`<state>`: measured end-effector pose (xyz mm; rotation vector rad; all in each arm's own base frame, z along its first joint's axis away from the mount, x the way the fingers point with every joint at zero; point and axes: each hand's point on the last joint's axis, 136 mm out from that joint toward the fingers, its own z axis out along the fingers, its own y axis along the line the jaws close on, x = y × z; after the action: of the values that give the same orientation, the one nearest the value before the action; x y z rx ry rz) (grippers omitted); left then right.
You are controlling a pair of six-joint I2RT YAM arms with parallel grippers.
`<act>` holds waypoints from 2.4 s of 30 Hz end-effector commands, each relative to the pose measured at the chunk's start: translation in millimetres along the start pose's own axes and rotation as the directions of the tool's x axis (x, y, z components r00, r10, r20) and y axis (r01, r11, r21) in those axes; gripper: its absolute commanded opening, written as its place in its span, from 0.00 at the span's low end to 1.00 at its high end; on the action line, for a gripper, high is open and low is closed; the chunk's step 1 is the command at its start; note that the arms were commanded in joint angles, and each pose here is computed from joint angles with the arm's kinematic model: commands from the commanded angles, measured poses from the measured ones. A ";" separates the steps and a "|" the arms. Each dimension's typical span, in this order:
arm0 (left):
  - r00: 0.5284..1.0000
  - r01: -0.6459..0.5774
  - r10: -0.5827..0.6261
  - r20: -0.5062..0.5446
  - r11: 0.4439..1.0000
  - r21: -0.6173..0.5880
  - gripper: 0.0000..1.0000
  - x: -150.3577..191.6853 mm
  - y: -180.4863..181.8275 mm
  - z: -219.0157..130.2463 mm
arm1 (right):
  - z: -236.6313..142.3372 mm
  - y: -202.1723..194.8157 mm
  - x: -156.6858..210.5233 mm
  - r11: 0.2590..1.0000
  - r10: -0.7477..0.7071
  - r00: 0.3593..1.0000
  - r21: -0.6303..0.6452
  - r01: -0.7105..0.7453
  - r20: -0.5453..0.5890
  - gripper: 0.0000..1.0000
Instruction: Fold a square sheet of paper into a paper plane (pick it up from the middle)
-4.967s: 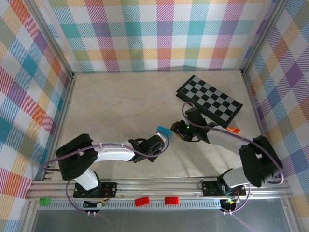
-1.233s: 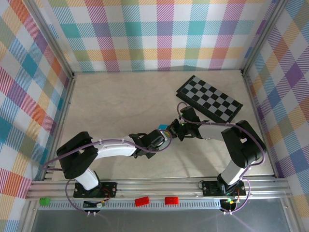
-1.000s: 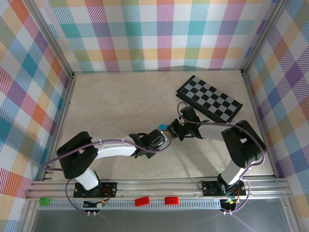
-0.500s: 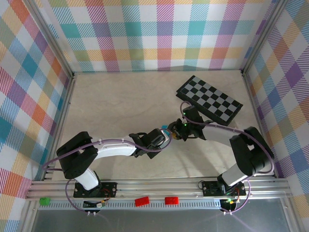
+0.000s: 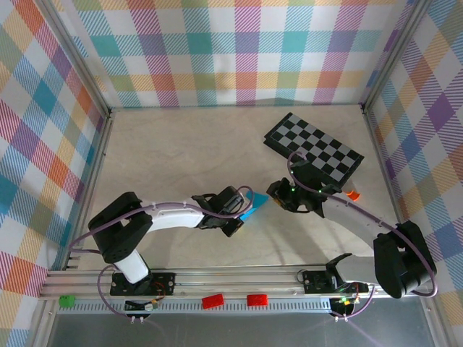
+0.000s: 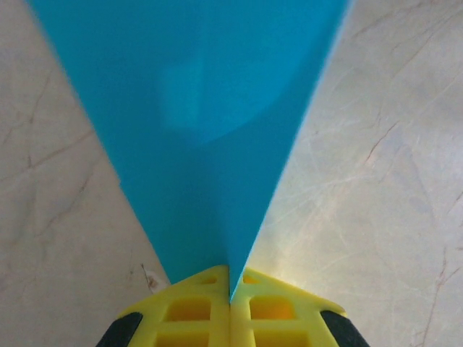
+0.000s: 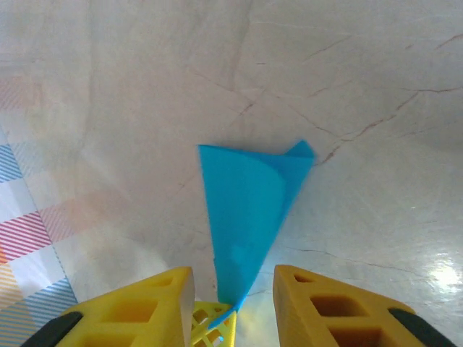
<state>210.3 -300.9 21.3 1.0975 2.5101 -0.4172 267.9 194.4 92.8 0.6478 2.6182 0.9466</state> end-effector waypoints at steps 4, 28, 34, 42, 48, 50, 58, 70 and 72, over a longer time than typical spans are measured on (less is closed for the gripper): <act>0.998 0.044 -0.042 -0.047 0.998 0.038 0.01 7.9 -3.9 8.8 | 6.1 -16.1 6.0 0.999 -0.004 1.000 0.051 0.006 -0.029 0.34; 0.966 0.232 -0.186 -0.181 0.933 0.277 0.00 3.6 -25.3 33.8 | 12.7 15.8 58.6 0.915 -0.262 0.955 -0.351 0.199 -0.139 0.11; 0.960 0.254 -0.208 -0.188 0.928 0.272 0.01 8.0 -22.5 35.1 | 30.9 21.1 49.4 0.924 -0.215 0.969 -0.347 0.161 -0.124 0.09; 0.958 0.271 -0.231 -0.168 0.923 0.275 0.02 10.3 -22.2 34.0 | 45.9 4.3 34.9 0.958 -0.139 0.987 -0.264 0.112 -0.086 0.08; 0.956 0.279 -0.239 -0.169 0.919 0.280 0.02 12.6 -22.9 35.4 | 50.7 -1.4 31.0 0.965 -0.115 0.988 -0.246 0.087 -0.099 0.08; 0.956 0.281 -0.242 -0.167 0.917 0.284 0.02 13.0 -23.4 35.6 | 51.4 -2.2 29.0 0.965 -0.110 0.989 -0.248 0.082 -0.100 0.08; 0.951 0.297 -0.254 -0.178 0.911 0.286 0.02 15.1 -23.2 38.5 | 55.7 1.1 21.4 0.966 -0.102 0.990 -0.246 0.076 -0.096 0.09; 0.928 0.358 -0.298 -0.222 0.876 0.323 0.01 18.1 -22.7 41.0 | 61.0 -3.6 26.3 0.970 -0.107 0.986 -0.233 0.074 -0.130 0.09; 0.925 0.365 -0.301 -0.232 0.872 0.326 0.01 18.8 -22.8 41.6 | 62.8 -7.5 27.3 0.973 -0.099 0.986 -0.219 0.068 -0.137 0.09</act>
<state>212.6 -349.7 18.8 0.8775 2.6538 -1.0527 264.6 233.3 37.7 0.4387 2.5899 1.2538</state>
